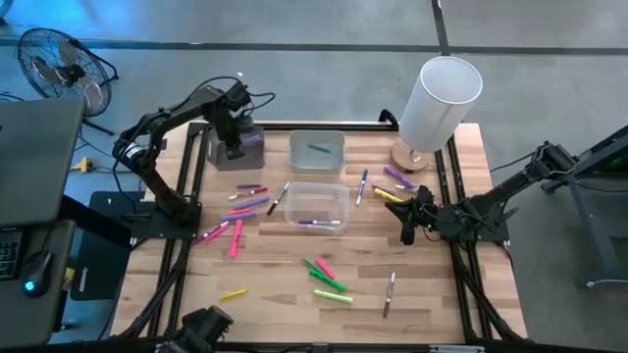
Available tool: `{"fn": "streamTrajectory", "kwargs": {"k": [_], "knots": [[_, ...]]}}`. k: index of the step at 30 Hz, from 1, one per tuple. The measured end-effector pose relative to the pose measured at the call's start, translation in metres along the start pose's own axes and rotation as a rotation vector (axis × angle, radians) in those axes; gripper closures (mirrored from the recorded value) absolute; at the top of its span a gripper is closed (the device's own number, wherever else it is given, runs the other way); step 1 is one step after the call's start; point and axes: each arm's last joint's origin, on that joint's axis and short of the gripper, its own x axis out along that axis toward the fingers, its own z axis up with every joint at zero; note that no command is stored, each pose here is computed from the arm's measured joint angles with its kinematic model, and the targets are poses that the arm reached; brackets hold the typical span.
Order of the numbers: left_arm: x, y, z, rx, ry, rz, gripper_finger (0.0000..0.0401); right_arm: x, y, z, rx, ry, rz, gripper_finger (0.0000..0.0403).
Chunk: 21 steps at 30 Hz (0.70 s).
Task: Pick & Place Markers
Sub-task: Put the violet highlighter into the black bin, then put the blue marker into the white bin
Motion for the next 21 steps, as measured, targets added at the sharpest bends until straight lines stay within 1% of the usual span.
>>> {"fn": "streamTrajectory", "kwargs": {"k": [4, 7, 10, 13, 17, 21], "knots": [[0.002, 0.002, 0.001, 0.003, 0.003, 0.053, 0.0293, 0.000, -0.001, 0.001, 0.018, -0.018, -0.023, 0.0401], [0.002, 0.003, 0.002, -0.020, 0.006, 0.074, 0.0274, 0.000, -0.001, 0.001, 0.019, -0.025, -0.031, 0.0402], [0.002, 0.005, 0.004, -0.051, -0.016, 0.105, 0.0260, 0.000, -0.001, 0.001, 0.019, -0.025, -0.031, 0.0401], [0.000, 0.005, 0.005, -0.054, -0.019, 0.109, 0.0250, 0.000, -0.001, 0.001, 0.019, -0.025, -0.031, 0.0402], [-0.012, 0.003, 0.009, -0.079, -0.027, 0.095, 0.0246, 0.000, -0.001, 0.001, 0.018, -0.024, -0.030, 0.0401], [-0.032, -0.004, 0.018, -0.158, -0.065, 0.079, 0.0246, 0.000, -0.001, 0.001, 0.018, -0.024, -0.030, 0.0401]]}}
